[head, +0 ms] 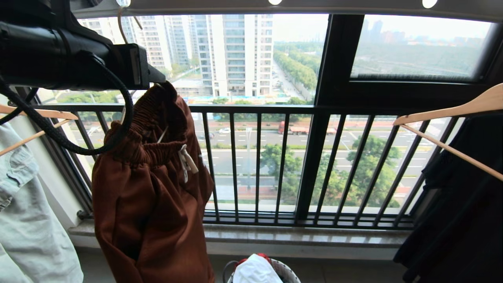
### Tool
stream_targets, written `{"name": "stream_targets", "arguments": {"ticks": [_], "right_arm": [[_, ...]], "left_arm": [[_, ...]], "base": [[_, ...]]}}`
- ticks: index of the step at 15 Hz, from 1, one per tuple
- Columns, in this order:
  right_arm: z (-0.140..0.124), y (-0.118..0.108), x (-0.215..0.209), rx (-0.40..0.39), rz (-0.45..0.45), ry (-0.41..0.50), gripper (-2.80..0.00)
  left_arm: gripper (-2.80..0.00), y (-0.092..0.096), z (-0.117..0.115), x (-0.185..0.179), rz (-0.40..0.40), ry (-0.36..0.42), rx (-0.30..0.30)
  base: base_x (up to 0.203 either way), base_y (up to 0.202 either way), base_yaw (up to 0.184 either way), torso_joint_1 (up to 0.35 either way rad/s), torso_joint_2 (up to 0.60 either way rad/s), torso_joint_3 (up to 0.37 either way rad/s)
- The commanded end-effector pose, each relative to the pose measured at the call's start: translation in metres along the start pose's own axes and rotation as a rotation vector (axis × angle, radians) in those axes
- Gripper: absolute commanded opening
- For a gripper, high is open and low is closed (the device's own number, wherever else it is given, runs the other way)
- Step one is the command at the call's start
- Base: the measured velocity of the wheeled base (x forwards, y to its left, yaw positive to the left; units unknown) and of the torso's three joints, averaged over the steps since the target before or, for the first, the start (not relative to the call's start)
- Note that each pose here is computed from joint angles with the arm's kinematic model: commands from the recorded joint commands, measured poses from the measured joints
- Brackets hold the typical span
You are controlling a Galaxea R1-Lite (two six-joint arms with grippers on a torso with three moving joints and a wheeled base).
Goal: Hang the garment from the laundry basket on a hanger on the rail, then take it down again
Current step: Take the clothes off the clothes rack
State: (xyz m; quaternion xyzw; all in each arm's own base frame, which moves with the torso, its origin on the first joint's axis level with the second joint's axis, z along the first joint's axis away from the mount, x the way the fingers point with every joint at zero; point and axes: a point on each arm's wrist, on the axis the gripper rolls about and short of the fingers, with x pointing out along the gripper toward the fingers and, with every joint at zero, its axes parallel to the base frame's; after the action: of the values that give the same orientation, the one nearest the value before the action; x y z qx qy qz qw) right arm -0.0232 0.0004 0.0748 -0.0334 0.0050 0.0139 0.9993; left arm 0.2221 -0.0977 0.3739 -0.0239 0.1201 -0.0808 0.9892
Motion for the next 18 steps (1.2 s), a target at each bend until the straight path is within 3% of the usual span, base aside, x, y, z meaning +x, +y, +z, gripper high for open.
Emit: {"name": "stream_targets", "arguments": {"ticks": [1, 6, 18], "right_arm": [[0.000, 0.000, 0.000, -0.001, 0.000, 0.001, -2.80], [0.000, 0.000, 0.000, -0.001, 0.002, 0.001, -2.80], [0.000, 0.000, 0.000, -0.001, 0.002, 0.001, -2.80]], "left_arm": [[-2.80, 0.001, -0.002, -0.004, 0.000, 0.004, 0.001], [-2.80, 0.005, -0.005, -0.019, -0.001, -0.004, 0.000], [-2.80, 0.016, 0.010, -0.064, -0.010, -0.115, 0.001]], "base": [[0.000, 0.000, 0.000, 0.000, 0.00, 0.000], [0.000, 0.000, 0.000, 0.000, 0.00, 0.000], [0.000, 0.000, 0.000, 0.000, 0.00, 0.000]]}}
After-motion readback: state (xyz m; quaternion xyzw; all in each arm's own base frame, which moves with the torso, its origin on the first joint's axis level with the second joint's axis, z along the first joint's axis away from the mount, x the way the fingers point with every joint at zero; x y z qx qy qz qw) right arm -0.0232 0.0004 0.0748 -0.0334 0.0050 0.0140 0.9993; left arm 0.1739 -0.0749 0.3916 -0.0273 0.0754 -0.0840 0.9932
